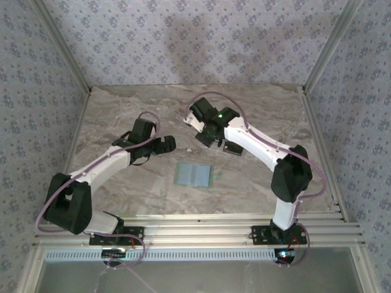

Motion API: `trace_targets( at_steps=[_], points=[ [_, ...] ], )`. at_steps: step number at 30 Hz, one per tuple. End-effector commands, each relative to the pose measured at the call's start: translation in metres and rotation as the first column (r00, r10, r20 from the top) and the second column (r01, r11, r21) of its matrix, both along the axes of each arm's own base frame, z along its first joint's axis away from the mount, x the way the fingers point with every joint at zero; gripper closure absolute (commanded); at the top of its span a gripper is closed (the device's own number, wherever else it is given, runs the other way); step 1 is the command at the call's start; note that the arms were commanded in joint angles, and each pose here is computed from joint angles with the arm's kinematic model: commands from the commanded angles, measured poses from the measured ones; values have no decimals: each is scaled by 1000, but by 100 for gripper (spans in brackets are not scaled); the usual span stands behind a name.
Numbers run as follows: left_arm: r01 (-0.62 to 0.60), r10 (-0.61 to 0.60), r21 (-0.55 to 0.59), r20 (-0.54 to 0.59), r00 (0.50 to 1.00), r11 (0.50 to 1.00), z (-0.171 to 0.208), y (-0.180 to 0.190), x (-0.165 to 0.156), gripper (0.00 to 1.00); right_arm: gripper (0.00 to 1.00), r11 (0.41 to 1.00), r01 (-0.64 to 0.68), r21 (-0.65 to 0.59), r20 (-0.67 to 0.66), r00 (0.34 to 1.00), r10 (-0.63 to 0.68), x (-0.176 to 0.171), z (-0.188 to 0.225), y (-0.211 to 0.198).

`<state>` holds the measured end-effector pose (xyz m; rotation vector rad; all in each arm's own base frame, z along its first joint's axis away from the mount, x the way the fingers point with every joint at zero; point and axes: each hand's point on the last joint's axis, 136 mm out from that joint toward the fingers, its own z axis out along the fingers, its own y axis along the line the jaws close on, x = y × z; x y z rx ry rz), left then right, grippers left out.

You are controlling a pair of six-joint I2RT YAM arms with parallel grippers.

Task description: Put the credit cards into the card holder

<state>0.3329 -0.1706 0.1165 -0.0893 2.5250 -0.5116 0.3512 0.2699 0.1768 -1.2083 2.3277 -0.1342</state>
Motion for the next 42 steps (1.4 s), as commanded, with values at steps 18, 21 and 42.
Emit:
trace_targets(
  at_steps=[18, 21, 42],
  points=[
    [231, -231, 377, -47, 972, 897, -31, -18, -61, 0, 100, 507, 586, 631, -462, 810, -362, -98, -26, -5],
    [237, -235, 399, -54, 970, 886, -36, -16, -64, 0, 100, 432, 620, 655, -501, 784, -367, -102, -38, -9],
    [248, -244, 422, -65, 968, 872, -59, -29, -49, 0, 100, 312, 687, 656, -610, 726, -316, -102, -72, 1]
  ],
)
